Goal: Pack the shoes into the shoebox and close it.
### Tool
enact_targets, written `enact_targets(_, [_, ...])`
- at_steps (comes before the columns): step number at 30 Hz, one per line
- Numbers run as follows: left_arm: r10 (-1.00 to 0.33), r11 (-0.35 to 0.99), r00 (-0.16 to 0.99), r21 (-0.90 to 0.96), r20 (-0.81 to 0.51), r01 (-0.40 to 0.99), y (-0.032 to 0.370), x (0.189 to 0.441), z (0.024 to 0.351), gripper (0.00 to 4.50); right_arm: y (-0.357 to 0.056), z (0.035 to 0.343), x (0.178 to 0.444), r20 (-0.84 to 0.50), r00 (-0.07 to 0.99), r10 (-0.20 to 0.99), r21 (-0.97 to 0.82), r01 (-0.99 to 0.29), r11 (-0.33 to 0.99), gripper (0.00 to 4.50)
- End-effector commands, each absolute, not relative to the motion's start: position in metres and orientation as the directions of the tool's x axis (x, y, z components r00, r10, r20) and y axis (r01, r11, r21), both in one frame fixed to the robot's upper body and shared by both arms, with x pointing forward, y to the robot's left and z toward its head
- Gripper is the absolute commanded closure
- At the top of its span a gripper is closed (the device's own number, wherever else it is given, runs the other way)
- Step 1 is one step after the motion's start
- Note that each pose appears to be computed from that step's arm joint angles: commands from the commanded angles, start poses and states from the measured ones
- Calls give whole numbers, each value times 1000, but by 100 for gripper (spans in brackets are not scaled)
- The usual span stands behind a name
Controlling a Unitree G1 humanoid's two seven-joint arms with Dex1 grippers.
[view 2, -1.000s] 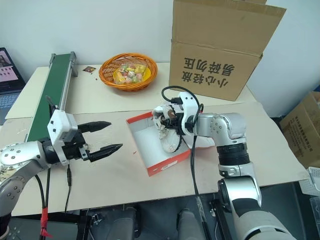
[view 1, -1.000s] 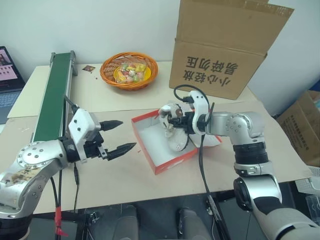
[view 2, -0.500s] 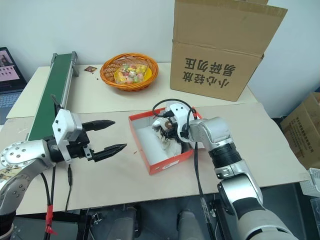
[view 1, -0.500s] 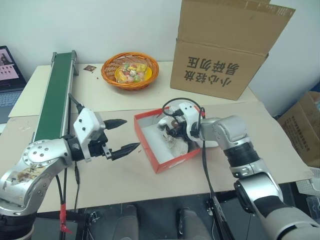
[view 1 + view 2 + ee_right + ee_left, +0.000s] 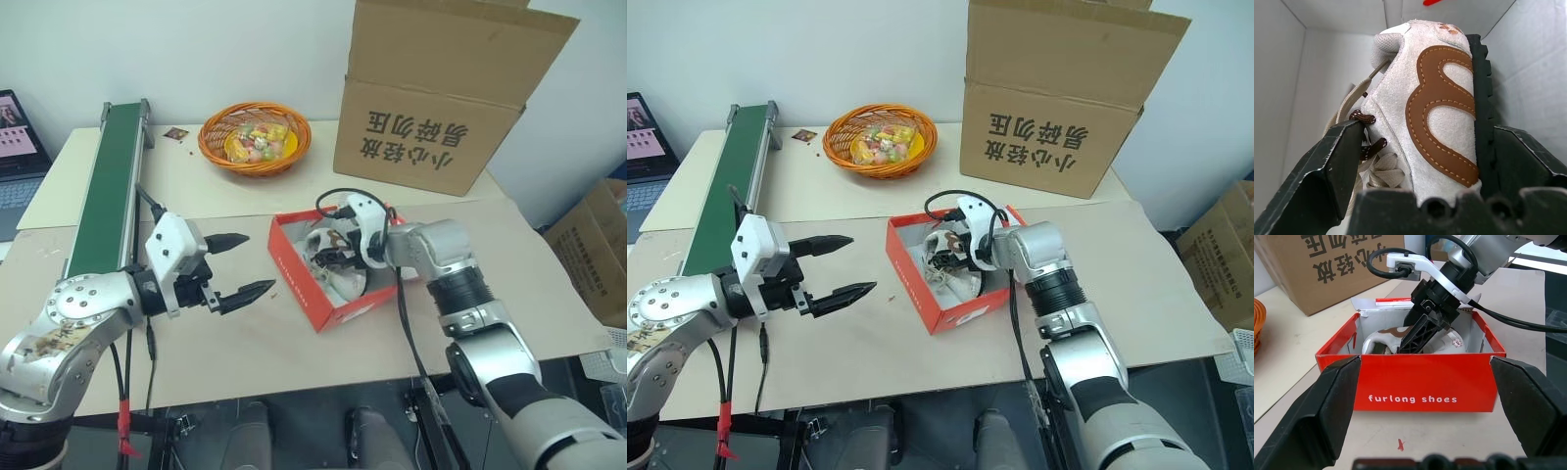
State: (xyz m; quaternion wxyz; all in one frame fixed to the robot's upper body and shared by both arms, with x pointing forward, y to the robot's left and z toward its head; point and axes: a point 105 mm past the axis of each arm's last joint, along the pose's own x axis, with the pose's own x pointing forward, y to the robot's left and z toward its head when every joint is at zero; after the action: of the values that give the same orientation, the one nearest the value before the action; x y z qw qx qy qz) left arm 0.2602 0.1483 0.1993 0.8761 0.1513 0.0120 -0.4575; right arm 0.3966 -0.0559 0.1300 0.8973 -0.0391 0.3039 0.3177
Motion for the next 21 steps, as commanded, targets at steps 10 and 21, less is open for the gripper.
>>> enact_targets(10, [-799,537,588,292,-127,792,147,262,207,0,-38,206,394,-353,717,601,31,-633,774,1])
enact_targets(21, [-517,848,853,179,73,499,180,287,215,0,-10,243,301,-34,309,950,-311,-907,284,1])
